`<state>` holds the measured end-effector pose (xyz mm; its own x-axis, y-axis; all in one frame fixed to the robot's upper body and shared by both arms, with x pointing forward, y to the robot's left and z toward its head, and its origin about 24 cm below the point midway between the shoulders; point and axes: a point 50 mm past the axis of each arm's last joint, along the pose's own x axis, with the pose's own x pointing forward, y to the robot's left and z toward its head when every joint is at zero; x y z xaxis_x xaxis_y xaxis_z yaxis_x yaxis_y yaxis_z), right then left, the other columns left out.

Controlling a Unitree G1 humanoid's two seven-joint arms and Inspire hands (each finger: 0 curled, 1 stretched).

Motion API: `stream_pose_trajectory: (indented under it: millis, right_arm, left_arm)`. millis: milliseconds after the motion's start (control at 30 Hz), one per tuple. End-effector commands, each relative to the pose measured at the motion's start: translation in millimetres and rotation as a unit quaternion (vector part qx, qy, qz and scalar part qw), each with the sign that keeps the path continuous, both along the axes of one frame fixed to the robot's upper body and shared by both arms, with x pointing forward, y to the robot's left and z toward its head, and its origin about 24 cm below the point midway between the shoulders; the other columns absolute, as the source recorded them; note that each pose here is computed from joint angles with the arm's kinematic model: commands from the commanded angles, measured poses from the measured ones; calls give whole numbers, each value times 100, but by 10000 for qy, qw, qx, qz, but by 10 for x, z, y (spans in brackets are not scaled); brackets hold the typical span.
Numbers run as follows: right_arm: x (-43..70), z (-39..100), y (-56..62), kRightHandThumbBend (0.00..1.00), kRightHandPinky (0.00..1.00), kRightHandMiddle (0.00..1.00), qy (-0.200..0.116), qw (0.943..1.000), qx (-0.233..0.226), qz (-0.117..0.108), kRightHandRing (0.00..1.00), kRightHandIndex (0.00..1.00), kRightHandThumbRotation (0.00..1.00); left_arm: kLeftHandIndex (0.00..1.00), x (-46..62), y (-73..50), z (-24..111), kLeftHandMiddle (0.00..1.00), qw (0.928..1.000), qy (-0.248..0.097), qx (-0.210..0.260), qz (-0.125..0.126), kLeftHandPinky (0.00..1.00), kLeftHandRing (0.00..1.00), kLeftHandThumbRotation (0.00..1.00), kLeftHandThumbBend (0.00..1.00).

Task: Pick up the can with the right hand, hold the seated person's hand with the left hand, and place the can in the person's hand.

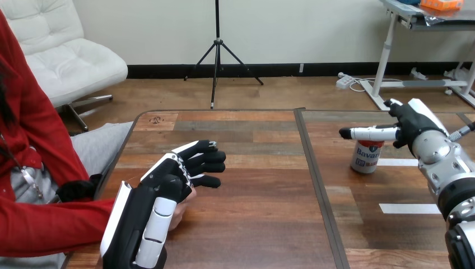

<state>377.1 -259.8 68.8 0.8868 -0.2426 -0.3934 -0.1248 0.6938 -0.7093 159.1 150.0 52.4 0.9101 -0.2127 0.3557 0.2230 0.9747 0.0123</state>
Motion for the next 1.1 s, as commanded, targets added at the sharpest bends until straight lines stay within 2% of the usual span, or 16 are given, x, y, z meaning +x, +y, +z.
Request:
stream_pose_trajectory:
  millis: [0, 600, 1067]
  right_arm:
    - [55, 77, 67, 100, 75, 97, -125, 9998, -26, 168, 92, 98, 38]
    - [21, -4, 81, 100, 77, 96, -8, 9997, 42, 228, 92, 98, 37]
    - [14, -32, 99, 100, 74, 94, 90, 9996, -51, 253, 89, 96, 36]
  left_arm:
    - [74, 53, 5, 126, 73, 9992, -385, -46, 33, 64, 71, 98, 60]
    - [73, 52, 13, 132, 72, 9990, -446, 17, 96, 64, 70, 98, 59]
    - [73, 53, 16, 131, 71, 9990, -434, -6, 65, 64, 70, 97, 59]
